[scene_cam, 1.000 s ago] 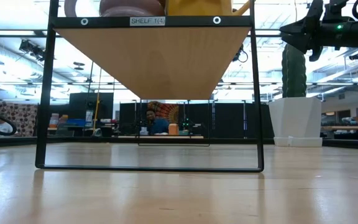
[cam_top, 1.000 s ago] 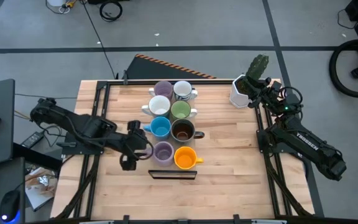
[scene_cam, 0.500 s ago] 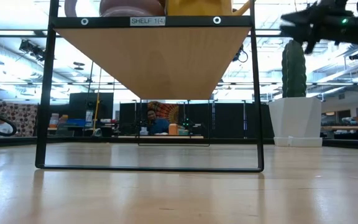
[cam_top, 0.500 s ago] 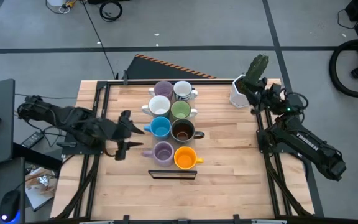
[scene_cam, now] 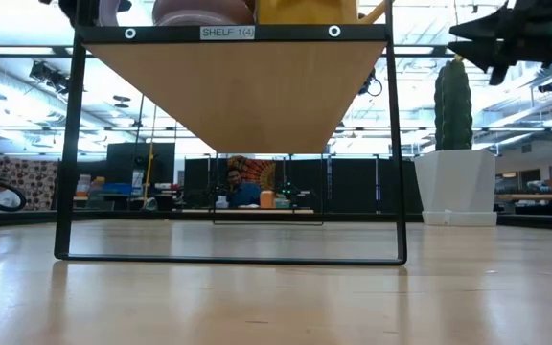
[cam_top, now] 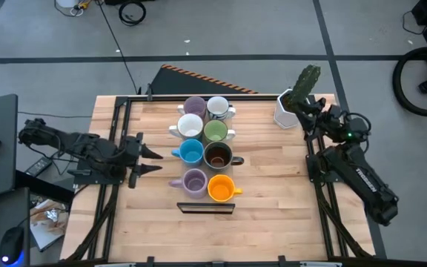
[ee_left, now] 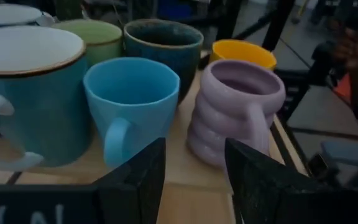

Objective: Place coffee mugs
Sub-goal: Return to Home Position

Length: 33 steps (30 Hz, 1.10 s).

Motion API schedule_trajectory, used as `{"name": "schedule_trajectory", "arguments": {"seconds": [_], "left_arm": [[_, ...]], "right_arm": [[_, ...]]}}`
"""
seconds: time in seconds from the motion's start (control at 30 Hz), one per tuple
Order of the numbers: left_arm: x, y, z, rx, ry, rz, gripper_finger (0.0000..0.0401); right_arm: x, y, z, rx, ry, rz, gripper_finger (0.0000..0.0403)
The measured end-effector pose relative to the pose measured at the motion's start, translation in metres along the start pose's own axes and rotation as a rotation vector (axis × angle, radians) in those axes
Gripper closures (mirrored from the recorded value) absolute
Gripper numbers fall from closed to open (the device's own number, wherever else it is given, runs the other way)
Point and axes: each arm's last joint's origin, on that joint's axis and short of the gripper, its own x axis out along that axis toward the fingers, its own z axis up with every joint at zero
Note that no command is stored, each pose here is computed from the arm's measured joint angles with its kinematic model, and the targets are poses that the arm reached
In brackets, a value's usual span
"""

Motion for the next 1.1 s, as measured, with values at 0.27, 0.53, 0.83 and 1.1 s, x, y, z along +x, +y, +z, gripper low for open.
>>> {"name": "schedule_trajectory", "arguments": {"seconds": [0.27, 0.53, 0.83, 1.1], "left_arm": [[0.006, 0.011, -0.038, 0.051, -0.121, 0.068, 0.0230], [0.000, 0.025, -0.065, 0.070, -0.177, 0.115, 0.0230], [-0.002, 0.039, -0.098, 0.055, -0.260, 0.181, 0.0230], [0.001, 0.046, -0.121, 0.082, -0.300, 0.287, 0.0258]], "right_arm": [[-0.006, -0.006, -0.011, -0.009, 0.062, -0.200, 0.0214], [-0.008, -0.010, -0.015, -0.001, 0.075, -0.304, 0.0214], [-0.010, -0.025, -0.063, 0.065, 0.051, -0.340, 0.0214], [-0.006, -0.017, -0.065, 0.052, 0.065, -0.273, 0.0214]]}}
